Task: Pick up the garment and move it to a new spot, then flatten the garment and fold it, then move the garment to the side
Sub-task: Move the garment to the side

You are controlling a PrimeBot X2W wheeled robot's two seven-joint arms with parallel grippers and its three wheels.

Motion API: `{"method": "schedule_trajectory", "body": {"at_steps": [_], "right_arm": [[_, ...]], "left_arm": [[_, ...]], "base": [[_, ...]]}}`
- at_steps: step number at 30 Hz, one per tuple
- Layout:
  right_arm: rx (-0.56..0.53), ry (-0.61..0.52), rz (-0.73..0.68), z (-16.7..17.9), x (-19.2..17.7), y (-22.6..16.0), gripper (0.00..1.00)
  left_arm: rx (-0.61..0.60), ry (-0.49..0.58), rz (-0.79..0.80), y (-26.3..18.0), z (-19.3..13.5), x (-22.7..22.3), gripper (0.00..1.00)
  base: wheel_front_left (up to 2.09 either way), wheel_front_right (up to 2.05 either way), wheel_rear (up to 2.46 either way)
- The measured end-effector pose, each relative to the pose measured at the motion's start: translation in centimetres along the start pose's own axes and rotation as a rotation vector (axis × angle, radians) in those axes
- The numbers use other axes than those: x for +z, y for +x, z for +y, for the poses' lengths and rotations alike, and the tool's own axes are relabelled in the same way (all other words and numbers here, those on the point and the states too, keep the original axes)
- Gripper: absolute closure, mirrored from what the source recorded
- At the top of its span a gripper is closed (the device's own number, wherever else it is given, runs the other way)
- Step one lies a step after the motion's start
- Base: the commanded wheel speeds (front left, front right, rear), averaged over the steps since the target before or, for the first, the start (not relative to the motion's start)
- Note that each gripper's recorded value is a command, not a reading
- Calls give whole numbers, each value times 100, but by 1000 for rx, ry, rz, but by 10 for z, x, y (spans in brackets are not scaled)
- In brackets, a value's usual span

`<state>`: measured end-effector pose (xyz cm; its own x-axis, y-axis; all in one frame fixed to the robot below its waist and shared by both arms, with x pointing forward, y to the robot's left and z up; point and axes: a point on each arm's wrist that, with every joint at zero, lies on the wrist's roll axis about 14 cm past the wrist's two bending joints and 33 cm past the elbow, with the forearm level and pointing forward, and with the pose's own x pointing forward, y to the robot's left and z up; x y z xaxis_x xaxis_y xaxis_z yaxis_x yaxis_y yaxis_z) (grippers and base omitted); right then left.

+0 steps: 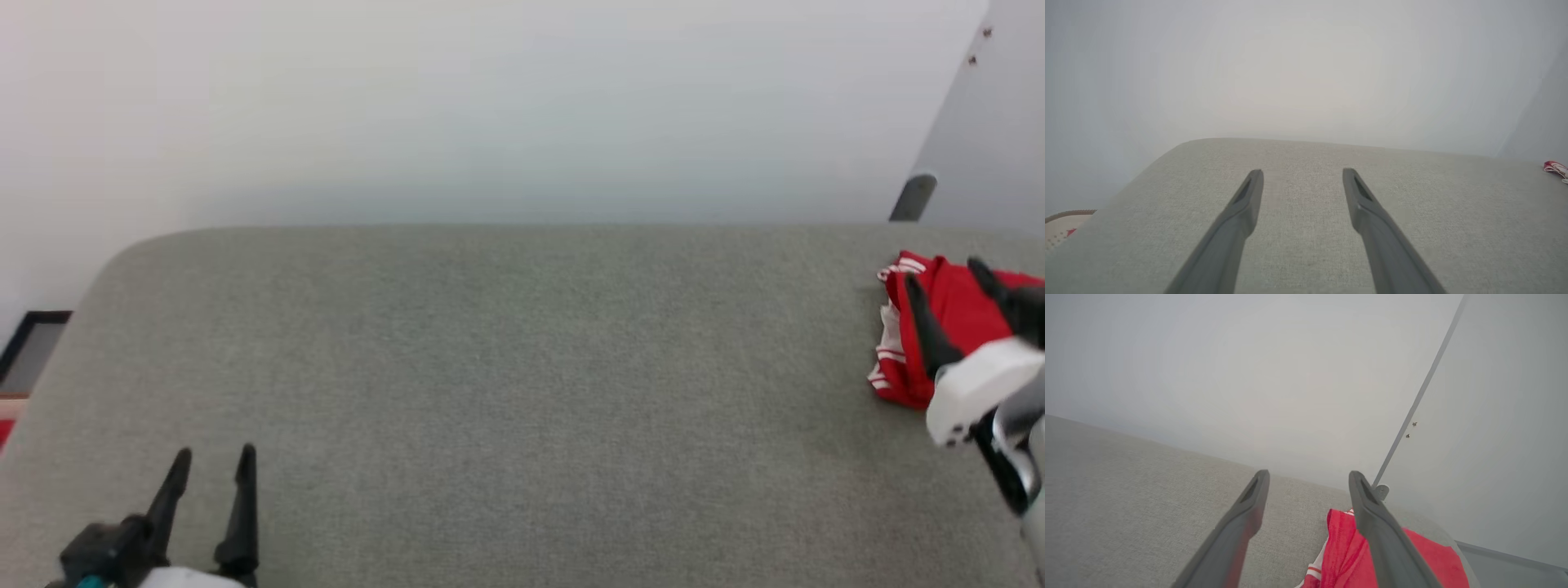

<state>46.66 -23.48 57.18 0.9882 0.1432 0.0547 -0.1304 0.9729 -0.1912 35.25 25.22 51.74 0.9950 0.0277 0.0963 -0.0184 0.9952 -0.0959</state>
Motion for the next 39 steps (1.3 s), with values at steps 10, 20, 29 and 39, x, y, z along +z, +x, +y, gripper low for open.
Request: {"method": "schedule_trajectory", "body": {"at_steps": [10, 20, 29, 39], "right_arm": [[-20, 61, -27, 24, -15, -39, 0], [-71, 112, -33, 38, -32, -82, 0], [-106, 132, -17, 45, -44, -109, 0], [-115, 154, -18, 55, -45, -125, 0]], "left_arm": [[86, 20, -11, -40, 31, 5, 0], [84, 56, 10, -59, 34, 0, 0], [40, 66, 11, -60, 26, 1, 0], [1, 64, 17, -57, 17, 1, 0]], "base": [[0, 0, 0], [0, 0, 0], [0, 0, 0], [0, 0, 0]]}}
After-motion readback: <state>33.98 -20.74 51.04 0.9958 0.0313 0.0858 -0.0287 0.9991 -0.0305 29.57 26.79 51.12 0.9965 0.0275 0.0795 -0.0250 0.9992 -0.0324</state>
